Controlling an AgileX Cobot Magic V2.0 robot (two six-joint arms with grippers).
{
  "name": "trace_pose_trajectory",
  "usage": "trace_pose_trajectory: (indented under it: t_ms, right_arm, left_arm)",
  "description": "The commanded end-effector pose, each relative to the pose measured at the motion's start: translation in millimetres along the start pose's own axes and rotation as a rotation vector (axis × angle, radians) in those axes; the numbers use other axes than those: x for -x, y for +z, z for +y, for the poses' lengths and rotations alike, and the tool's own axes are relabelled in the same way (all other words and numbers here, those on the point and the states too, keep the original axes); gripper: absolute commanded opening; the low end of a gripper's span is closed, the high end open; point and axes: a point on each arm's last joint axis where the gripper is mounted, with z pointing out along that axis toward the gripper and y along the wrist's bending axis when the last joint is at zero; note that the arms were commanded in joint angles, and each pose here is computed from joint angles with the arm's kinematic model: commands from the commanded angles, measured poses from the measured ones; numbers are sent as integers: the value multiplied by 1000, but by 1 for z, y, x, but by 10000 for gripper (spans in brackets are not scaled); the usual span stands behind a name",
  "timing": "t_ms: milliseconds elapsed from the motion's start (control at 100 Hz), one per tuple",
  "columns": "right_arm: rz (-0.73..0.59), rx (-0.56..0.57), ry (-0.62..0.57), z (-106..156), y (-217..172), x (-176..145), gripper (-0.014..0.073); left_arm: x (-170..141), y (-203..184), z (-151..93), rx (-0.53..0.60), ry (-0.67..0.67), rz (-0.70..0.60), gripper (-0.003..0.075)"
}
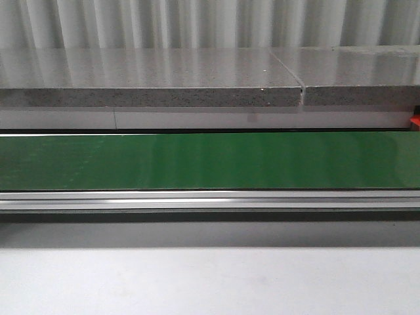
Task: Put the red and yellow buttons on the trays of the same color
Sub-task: 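Lift the red button onto the green belt and open the left gripper, then grasp a yellow push-button on the table with the left gripper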
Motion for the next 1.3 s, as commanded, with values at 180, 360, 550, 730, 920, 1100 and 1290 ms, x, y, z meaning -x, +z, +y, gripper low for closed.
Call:
trace_pose_trajectory:
  t_ms: [180, 360, 550, 730, 920, 1100, 1290]
  right_arm:
    - [-106, -1, -18, 0, -7, 17, -92]
    - [-106, -1, -18, 0, -7, 17, -92]
    - [-106, -1, -18, 0, -7, 17, -92]
    - [-106, -1, -18, 0, -7, 17, -92]
    - [-106, -1, -18, 0, -7, 17, -92]
    - [-106, -1, -18, 0, -7, 17, -92]
    - [-106, -1, -18, 0, -7, 17, -92]
  left_arm:
    - [7, -12, 67, 107, -183, -65, 639]
    - [2, 22, 88, 128, -232, 27, 639]
    - [-2, 58, 96, 130, -243, 107, 639]
    - [-2, 77, 99, 129, -246, 111, 639]
    - [-2, 90, 101, 131, -246, 100, 639]
    - [-4, 102, 103, 130, -247, 113, 639]
    - [-5, 109, 104, 130, -248, 119, 636]
